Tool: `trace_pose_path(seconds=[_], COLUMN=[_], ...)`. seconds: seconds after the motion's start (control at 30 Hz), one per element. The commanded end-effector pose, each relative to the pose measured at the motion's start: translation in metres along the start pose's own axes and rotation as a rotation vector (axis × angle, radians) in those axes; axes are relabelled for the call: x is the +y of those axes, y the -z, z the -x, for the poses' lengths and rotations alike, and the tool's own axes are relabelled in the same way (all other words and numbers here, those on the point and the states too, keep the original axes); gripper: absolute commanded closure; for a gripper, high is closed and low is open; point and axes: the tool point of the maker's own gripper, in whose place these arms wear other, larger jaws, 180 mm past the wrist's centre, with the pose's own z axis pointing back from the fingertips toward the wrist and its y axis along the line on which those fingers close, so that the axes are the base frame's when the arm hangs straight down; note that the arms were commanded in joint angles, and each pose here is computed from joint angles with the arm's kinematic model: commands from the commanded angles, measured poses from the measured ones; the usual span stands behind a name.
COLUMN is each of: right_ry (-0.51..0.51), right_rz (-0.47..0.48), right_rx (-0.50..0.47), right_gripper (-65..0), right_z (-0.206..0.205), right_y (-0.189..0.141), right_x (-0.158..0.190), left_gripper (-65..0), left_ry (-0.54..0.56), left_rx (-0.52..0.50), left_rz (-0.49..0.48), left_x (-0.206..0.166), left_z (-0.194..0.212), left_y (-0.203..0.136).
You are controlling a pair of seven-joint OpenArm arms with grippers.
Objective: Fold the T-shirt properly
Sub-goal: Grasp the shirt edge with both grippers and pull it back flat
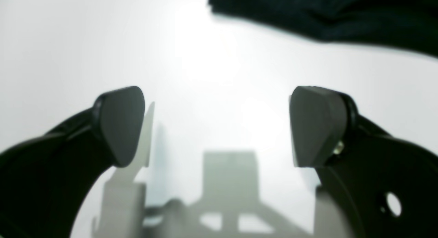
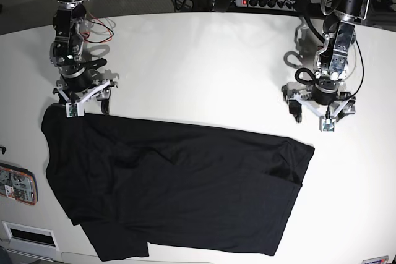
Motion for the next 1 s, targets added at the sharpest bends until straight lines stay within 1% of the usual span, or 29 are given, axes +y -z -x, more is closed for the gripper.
trace_pose_path(seconds=[0.0,0.03,0.1,0.2,0.27,0.37,0.47,0.57,0.7,0.8,0.87,0.97], right_ry=[-0.018,-0.025,-0.044,-0.065,-0.074,-0.072,-0.046,-0.006,0.049,0.089,0.100,0.104], right_rz=[0.008,0.024,0.055,0.073,0.078,0.080,0.081,0.079,0.075,0.068,0.047,0.011], right_rx=[0.011,-0.002,-0.078,-0.125,-0.142,-0.168,-0.194,-0.169,-0.112,-0.089,-0.054,0.001], right_gripper=[-43.1,-43.1,-43.1,-43.1,-43.1,-43.1,-43.1,-43.1,-43.1,-43.1,-43.1,-43.1], right_z=[-0.007,-0.020,-0.066,-0.111,-0.129,-0.150,-0.172,-0.170,-0.155,-0.135,-0.113,-0.077], right_y=[-0.003,-0.005,-0.006,-0.005,-0.003,0.002,0.015,0.031,0.051,0.063,0.074,0.088], right_x=[-0.006,-0.011,-0.022,-0.026,-0.026,-0.028,-0.034,-0.040,-0.047,-0.049,-0.041,-0.026], left_gripper=[-65.0,-65.0,-65.0,-65.0,-65.0,-65.0,-65.0,-65.0,-65.0,-65.0,-65.0,-65.0], left_ry=[0.004,-0.005,-0.010,-0.040,-0.062,-0.067,-0.030,0.027,0.086,0.104,0.130,0.160], left_rx=[-0.019,-0.032,-0.054,-0.072,-0.092,-0.121,-0.087,-0.055,-0.147,-0.115,-0.096,-0.067], left_rz=[-0.011,0.000,0.016,0.036,0.048,0.045,0.057,0.066,0.075,0.067,0.087,0.097], left_x=[0.006,0.002,-0.004,-0.014,-0.021,-0.020,-0.032,-0.044,-0.056,-0.060,-0.066,-0.058], left_z=[-0.022,-0.040,-0.071,-0.104,-0.121,-0.139,-0.145,-0.145,-0.151,-0.131,-0.122,-0.089], left_y=[-0.004,-0.008,-0.012,-0.009,-0.008,-0.005,0.015,0.034,0.047,0.063,0.077,0.096])
